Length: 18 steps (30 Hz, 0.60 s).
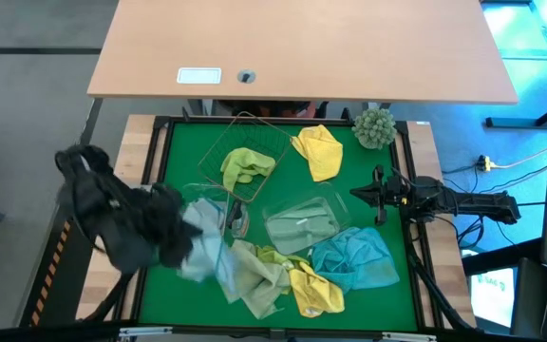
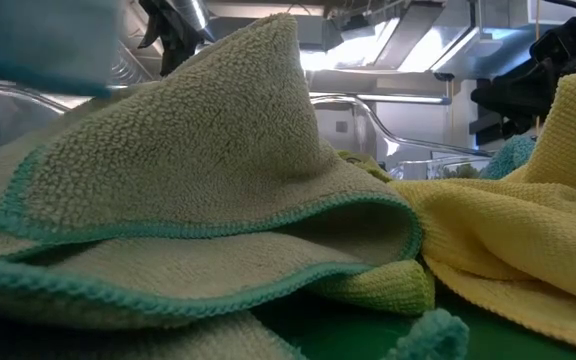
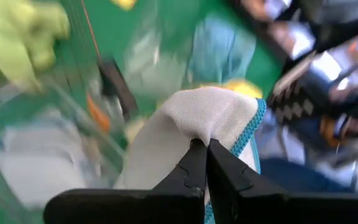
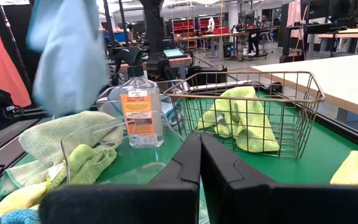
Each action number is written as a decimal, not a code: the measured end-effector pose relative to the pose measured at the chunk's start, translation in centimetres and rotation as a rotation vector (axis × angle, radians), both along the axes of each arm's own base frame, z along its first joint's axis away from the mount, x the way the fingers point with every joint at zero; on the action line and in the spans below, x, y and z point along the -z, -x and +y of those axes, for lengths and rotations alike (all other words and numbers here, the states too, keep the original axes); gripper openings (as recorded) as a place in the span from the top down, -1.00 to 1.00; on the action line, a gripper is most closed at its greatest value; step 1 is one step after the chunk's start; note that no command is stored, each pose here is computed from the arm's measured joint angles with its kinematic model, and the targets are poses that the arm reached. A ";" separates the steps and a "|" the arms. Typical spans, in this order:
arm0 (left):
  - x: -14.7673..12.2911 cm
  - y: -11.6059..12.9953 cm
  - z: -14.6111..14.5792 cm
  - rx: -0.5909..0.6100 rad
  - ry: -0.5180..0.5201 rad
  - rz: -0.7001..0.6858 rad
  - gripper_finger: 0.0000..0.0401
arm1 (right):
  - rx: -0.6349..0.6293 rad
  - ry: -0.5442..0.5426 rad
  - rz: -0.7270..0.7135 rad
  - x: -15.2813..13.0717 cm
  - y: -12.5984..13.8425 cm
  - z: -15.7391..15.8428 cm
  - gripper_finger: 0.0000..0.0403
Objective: Sort microfiber towel by color & place in baskets
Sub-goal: Put the blue microfiber towel into the left transparent bin
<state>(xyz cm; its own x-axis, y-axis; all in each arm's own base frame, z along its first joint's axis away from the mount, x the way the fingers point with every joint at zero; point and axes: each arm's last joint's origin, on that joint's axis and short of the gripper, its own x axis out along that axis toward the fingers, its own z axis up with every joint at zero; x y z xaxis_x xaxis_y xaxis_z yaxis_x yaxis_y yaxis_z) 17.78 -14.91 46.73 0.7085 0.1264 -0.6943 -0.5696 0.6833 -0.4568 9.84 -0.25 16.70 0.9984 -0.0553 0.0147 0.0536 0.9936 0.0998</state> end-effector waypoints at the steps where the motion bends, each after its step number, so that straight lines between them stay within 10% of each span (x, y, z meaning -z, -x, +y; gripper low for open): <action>1: -0.5 0.4 0.8 -0.011 -0.022 -0.034 1.00 | 0.000 0.000 0.000 0.0 0.0 0.0 0.98; 18: -4.2 5.5 8.3 -0.085 -0.132 -0.219 1.00 | 0.000 0.000 0.001 0.0 0.0 0.0 0.98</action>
<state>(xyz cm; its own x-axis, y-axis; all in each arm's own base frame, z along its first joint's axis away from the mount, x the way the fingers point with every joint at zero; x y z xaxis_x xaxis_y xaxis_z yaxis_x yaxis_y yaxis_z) 12.25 -6.62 50.91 0.8230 0.2709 -0.4994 -0.5247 0.6993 -0.4854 9.84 -0.25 16.70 0.9984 -0.0553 0.0140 0.0536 0.9936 0.0998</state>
